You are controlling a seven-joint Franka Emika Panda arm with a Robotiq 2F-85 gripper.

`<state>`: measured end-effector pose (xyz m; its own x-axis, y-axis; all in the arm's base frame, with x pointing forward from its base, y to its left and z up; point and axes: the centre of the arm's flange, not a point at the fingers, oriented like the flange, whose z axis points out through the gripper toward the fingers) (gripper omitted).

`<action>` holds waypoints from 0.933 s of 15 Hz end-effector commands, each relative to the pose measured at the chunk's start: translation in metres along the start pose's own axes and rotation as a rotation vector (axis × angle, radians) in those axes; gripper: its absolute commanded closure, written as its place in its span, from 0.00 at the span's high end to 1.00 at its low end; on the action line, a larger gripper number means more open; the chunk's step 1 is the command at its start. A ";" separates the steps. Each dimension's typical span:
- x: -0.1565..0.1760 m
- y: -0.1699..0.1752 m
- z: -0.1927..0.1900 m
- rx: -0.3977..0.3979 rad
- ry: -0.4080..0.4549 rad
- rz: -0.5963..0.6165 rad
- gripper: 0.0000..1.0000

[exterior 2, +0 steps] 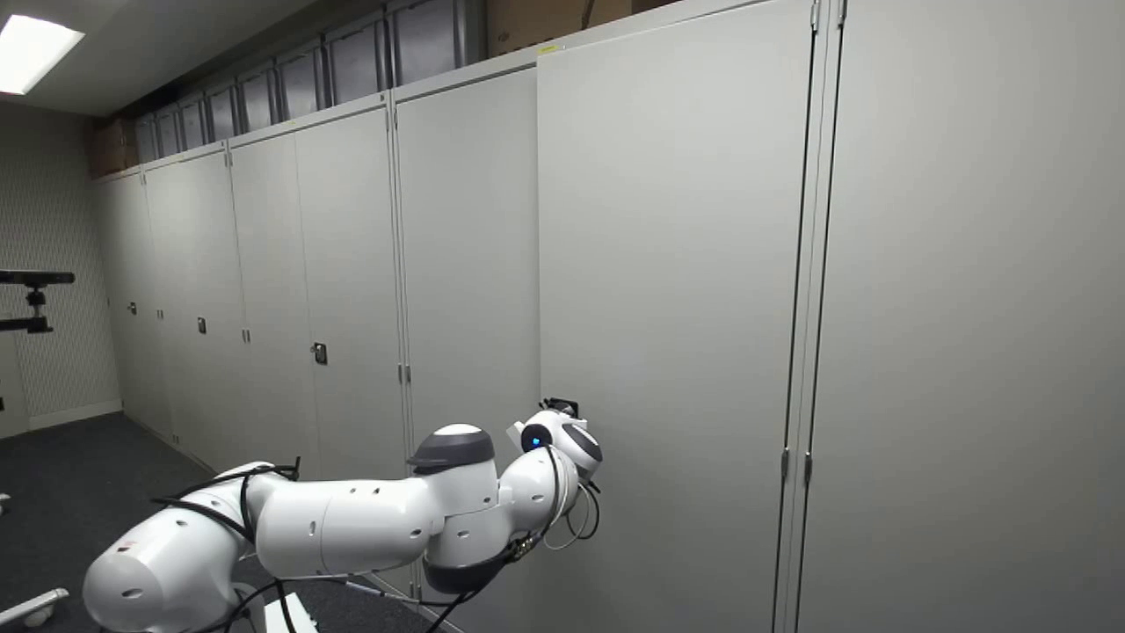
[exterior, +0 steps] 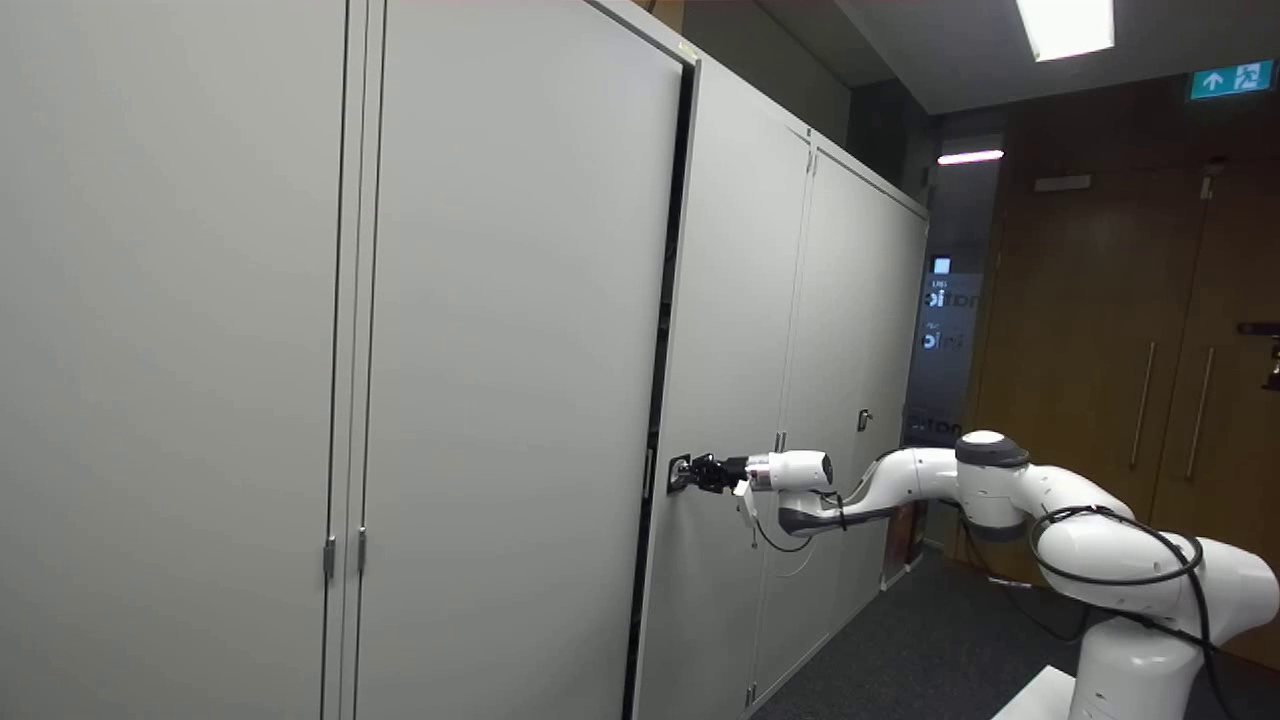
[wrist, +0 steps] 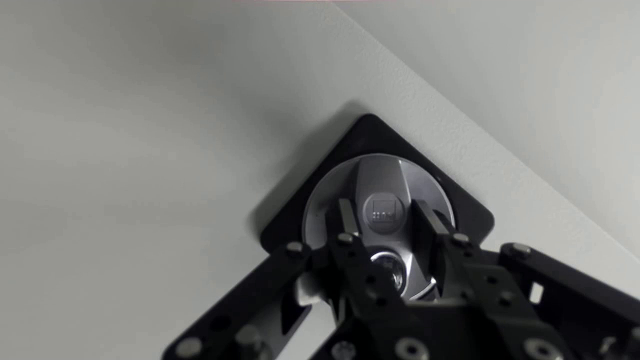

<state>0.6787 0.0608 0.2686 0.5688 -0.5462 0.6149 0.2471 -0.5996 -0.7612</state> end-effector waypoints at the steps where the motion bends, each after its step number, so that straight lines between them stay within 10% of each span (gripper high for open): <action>1: 0.002 -0.016 0.007 0.095 -0.022 0.023 0.08; 14: 0.005 -0.011 0.003 0.161 -0.036 0.082 0.08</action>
<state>0.6802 0.0560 0.2653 0.5934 -0.5664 0.5719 0.2493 -0.5463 -0.7996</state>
